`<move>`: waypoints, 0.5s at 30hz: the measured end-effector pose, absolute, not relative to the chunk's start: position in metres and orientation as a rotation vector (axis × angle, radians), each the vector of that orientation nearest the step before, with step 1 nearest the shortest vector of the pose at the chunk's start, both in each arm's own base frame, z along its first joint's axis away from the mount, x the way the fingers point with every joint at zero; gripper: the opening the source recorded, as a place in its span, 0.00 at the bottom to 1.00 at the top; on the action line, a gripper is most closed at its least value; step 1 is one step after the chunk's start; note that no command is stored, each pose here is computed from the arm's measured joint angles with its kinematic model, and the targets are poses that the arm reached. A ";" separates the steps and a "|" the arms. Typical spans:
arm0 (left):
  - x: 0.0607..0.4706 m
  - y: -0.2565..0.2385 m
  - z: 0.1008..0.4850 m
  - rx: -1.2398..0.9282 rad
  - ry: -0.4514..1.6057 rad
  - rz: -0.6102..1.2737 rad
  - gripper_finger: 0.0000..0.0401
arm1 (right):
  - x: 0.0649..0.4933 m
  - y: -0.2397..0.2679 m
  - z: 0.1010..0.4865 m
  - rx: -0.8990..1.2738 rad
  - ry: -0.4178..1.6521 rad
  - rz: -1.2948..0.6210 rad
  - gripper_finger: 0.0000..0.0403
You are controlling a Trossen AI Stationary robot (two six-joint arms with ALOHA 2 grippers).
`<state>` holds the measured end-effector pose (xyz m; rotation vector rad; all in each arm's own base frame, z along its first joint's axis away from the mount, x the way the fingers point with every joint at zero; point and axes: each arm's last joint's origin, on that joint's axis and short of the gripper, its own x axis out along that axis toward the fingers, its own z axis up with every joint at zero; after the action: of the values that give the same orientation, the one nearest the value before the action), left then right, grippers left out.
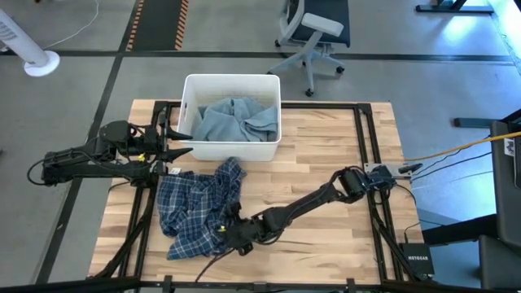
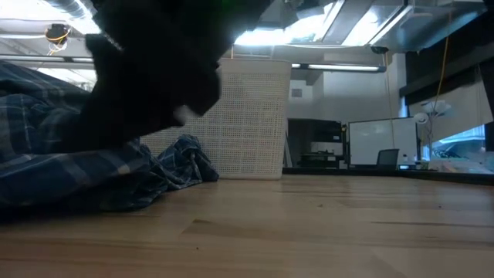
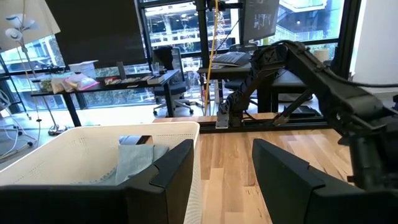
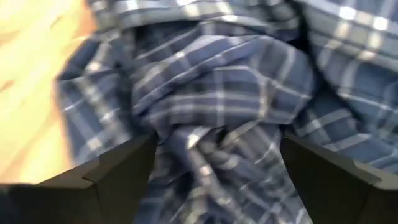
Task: Sort clothes
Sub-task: Put the blue plaid shirt into the white bin
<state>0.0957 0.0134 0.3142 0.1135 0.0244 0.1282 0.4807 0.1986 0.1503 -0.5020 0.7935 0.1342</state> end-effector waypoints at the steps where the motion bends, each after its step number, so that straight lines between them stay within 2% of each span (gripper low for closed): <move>1: 0.096 0.013 0.314 0.114 0.024 0.128 0.40 | 0.481 0.197 0.148 -0.509 0.777 0.120 0.89; 8: 0.096 0.013 0.314 0.114 0.024 0.129 0.40 | 0.492 0.180 0.134 -0.602 0.668 0.074 0.89; 15: 0.095 0.013 0.314 0.120 0.023 0.128 0.40 | 0.502 0.164 0.136 -0.696 0.605 -0.023 0.89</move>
<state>0.0955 0.0134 0.3144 0.1197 0.0232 0.1282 0.5024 0.1642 0.1362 -0.6956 0.6050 -0.0232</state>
